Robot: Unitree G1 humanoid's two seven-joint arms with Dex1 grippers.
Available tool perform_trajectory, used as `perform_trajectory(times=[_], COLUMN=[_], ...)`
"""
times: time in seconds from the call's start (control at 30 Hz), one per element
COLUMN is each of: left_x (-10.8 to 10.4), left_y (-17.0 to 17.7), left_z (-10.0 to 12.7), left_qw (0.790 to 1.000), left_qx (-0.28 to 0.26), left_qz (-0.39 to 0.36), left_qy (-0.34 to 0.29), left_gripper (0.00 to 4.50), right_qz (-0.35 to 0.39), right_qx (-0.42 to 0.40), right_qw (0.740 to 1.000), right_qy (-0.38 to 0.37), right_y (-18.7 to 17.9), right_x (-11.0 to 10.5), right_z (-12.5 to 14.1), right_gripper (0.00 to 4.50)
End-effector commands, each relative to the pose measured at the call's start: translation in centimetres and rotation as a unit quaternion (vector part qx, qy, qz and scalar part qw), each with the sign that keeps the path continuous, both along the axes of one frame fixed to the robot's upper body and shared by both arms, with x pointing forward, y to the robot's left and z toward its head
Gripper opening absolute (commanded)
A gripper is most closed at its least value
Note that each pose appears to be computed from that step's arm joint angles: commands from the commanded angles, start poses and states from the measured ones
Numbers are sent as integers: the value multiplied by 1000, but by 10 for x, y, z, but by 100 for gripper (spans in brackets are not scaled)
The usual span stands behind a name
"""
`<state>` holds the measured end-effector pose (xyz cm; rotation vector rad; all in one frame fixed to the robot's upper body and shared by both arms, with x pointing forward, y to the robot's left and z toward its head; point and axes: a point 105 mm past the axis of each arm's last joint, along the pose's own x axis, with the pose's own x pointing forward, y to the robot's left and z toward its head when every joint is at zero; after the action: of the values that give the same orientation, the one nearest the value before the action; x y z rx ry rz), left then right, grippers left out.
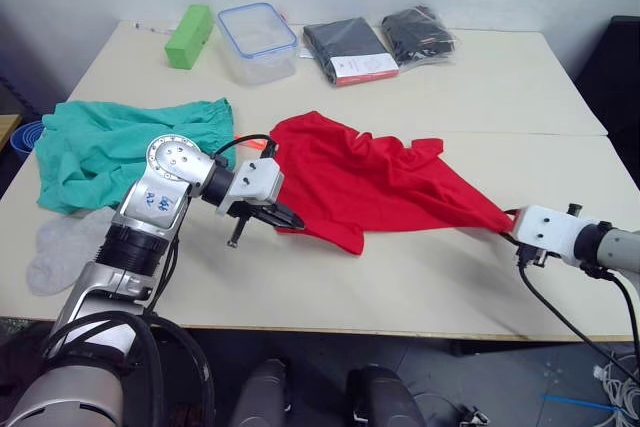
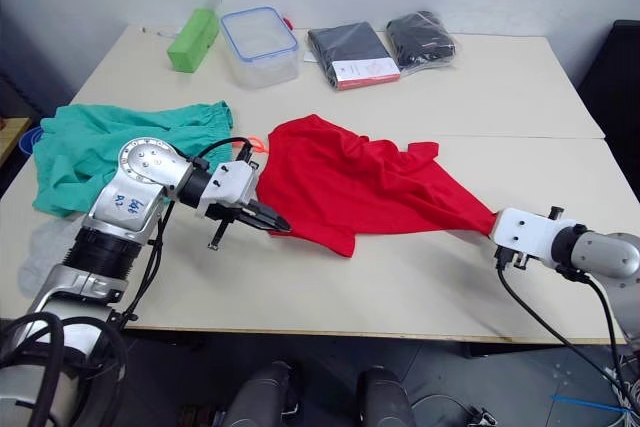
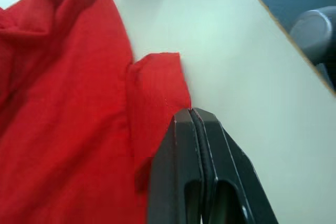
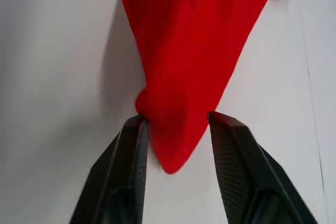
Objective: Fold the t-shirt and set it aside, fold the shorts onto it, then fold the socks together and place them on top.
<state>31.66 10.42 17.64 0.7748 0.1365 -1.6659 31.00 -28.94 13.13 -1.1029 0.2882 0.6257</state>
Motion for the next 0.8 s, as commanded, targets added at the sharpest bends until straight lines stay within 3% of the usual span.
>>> perform_trajectory(times=[0.03,0.23,0.5,0.7,0.8], left_x=[-8,-7,-11,-17,-23], left_y=[1,4,3,9,17], left_z=[3,6,8,9,6], left_qw=[1000,1000,1000,999,998], left_qx=[12,11,4,-3,-1], left_qz=[-13,-3,-3,12,22], left_qy=[-2,-6,8,32,51], left_gripper=[0,0,0,0,0], right_qz=[13,18,-29,-32,-7], right_qx=[-19,-18,-25,-2,-6], right_qw=[1000,1000,999,999,1000], right_qy=[-4,8,-28,-35,-21], right_y=[1,-2,-13,-16,-13], right_x=[1,-6,11,14,7], right_z=[1,2,-8,-7,-3], right_gripper=[187,187,187,1,1])
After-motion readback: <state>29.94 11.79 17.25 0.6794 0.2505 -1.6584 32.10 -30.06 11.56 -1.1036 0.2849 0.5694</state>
